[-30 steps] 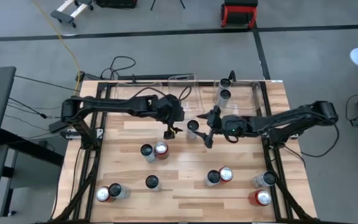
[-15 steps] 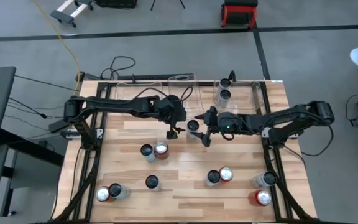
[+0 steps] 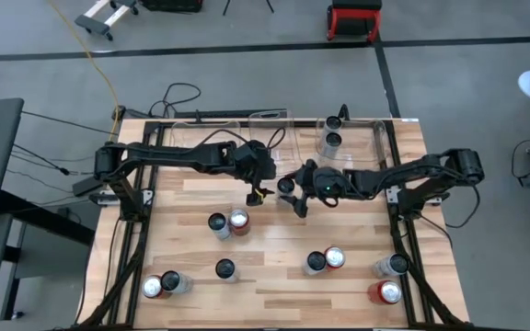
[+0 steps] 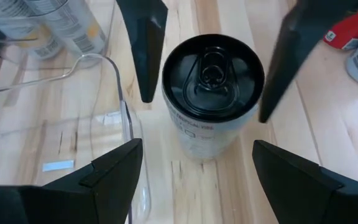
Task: Sort soda cans
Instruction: Put the white-yellow soda can into the right transparent bin
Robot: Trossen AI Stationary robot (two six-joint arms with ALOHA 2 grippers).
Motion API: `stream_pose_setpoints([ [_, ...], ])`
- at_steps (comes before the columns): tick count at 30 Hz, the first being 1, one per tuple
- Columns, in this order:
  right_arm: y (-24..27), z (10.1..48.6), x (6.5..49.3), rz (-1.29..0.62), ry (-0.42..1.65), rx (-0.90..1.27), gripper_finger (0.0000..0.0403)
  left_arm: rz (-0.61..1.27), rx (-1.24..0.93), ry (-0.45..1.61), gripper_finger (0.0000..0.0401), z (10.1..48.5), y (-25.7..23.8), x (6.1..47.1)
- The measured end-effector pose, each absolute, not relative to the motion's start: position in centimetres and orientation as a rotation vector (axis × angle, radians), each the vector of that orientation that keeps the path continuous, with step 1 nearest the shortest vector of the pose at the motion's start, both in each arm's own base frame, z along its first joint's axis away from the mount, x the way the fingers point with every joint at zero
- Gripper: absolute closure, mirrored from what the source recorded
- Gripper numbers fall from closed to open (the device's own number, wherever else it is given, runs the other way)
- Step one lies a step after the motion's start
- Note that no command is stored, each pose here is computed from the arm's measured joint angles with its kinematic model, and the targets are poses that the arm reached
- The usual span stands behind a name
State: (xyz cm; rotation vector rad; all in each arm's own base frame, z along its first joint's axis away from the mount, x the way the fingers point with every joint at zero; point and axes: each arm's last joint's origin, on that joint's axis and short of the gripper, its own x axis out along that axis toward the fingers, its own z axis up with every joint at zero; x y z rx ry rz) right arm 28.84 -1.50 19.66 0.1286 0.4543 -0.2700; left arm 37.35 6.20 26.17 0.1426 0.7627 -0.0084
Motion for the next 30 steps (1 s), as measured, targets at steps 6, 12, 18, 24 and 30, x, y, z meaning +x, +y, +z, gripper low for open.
stream_pose_setpoints([
  [6, -1.8, 19.7, 28.8, -0.287, 0.453, 0.159, 0.0135, -0.022, 0.131, 0.759, 0.01, 26.2, 6.6, 37.3],
  [12, -1.8, 20.4, 28.3, -0.29, 0.444, 0.17, 0.0171, 0.007, 0.106, 0.775, 0.01, 26.1, 7.6, 36.9],
  [18, -1.4, 24.5, 26.0, -0.278, 0.4, 0.164, 0.0171, 0.022, 0.088, 0.805, 0.01, 26.0, 8.1, 36.5],
  [24, -1.6, 29.0, 22.4, -0.347, 0.329, 0.153, 0.0163, 0.027, 0.077, 0.797, 0.01, 26.1, 8.2, 36.6],
  [30, -2.1, 31.9, 18.8, -0.443, 0.283, 0.146, 0.0169, 0.024, 0.078, 0.79, 0.0104, 26.0, 8.1, 36.7],
])
